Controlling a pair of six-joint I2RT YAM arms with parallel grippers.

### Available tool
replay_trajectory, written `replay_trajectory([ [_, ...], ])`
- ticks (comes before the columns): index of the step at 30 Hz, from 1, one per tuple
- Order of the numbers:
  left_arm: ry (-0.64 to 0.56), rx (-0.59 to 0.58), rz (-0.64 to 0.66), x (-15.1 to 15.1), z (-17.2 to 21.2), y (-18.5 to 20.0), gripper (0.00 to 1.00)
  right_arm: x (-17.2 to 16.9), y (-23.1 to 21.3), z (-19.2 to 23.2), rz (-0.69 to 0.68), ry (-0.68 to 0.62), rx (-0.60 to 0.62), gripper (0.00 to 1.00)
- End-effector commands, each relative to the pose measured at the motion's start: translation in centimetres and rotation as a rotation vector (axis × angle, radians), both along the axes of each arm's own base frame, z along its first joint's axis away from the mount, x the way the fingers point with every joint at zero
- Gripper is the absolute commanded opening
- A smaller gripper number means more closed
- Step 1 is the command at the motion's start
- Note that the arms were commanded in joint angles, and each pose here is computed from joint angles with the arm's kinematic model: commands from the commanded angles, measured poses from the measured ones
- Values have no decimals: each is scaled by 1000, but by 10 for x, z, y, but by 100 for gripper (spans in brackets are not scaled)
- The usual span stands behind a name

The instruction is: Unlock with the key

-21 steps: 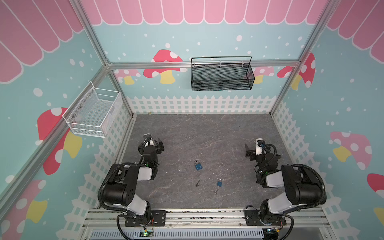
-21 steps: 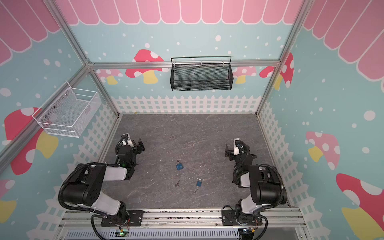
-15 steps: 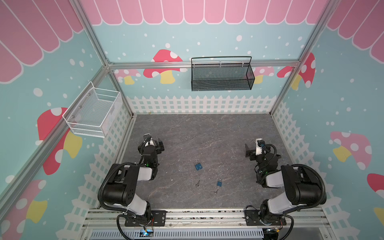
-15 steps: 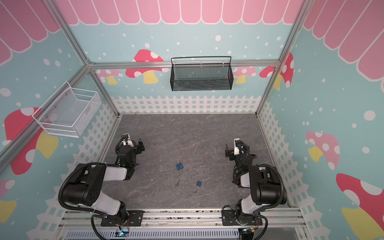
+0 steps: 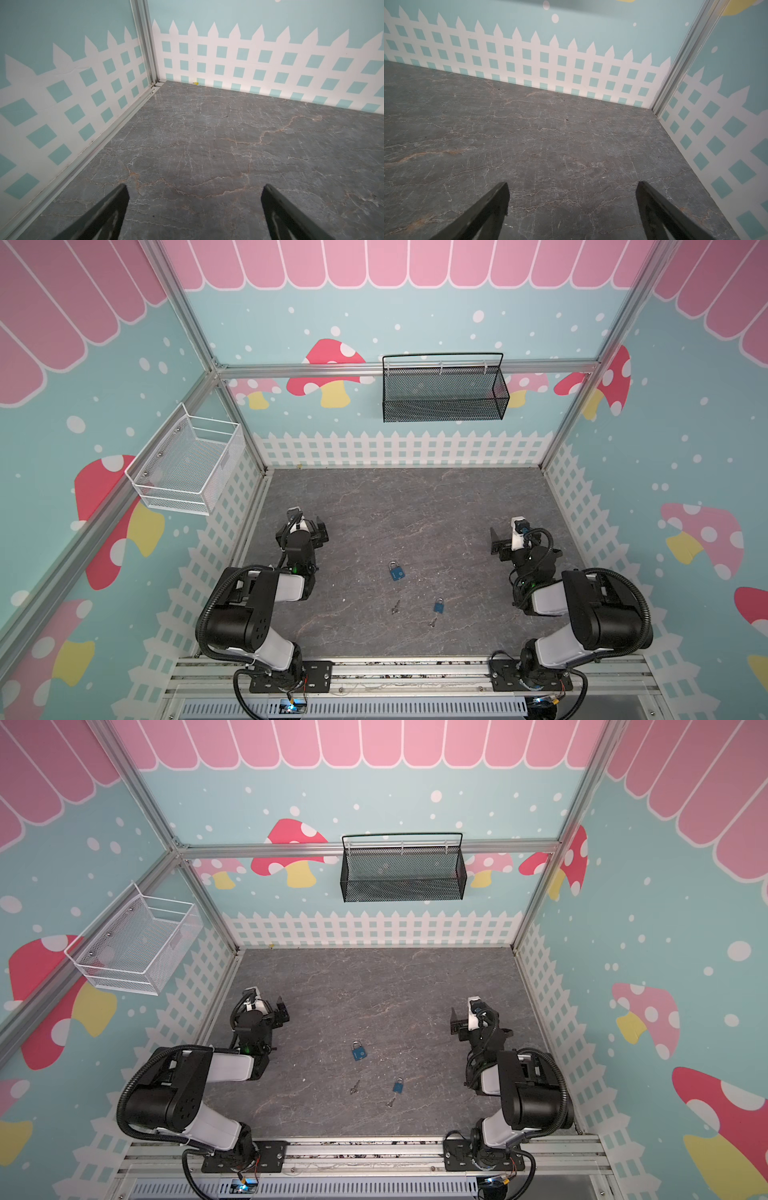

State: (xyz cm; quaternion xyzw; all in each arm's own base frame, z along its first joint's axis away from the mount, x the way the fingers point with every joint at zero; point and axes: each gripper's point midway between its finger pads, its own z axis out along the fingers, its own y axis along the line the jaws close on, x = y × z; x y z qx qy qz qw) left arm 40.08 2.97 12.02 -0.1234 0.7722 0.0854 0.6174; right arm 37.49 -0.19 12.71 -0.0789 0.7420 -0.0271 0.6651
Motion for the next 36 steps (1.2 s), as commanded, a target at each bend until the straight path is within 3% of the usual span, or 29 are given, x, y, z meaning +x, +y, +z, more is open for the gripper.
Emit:
replay_trajectory([
  [1, 8, 10, -6, -4, -1, 1, 100, -2, 2, 4, 5, -14, -17, 98],
  [16, -13, 6, -15, -8, 2, 0, 100, -2, 2, 7, 4, -21, -14, 98],
  [25, -121, -17, -20, -38, 59, 1, 100, -17, -17, 53, -115, -89, 29, 98],
  [27, -151, -53, -18, -44, 79, 1, 100, -22, -21, 65, -144, -104, 71, 98],
  [31, -251, -221, 39, -61, 116, 8, 100, -33, -53, 66, -361, -45, 348, 98],
  [34, -329, -391, 81, -73, 131, 13, 100, -40, -29, 74, -219, -42, 334, 98],
  [36, -360, -481, 41, -80, 136, 6, 100, -49, -34, 71, -262, -45, 459, 98],
])
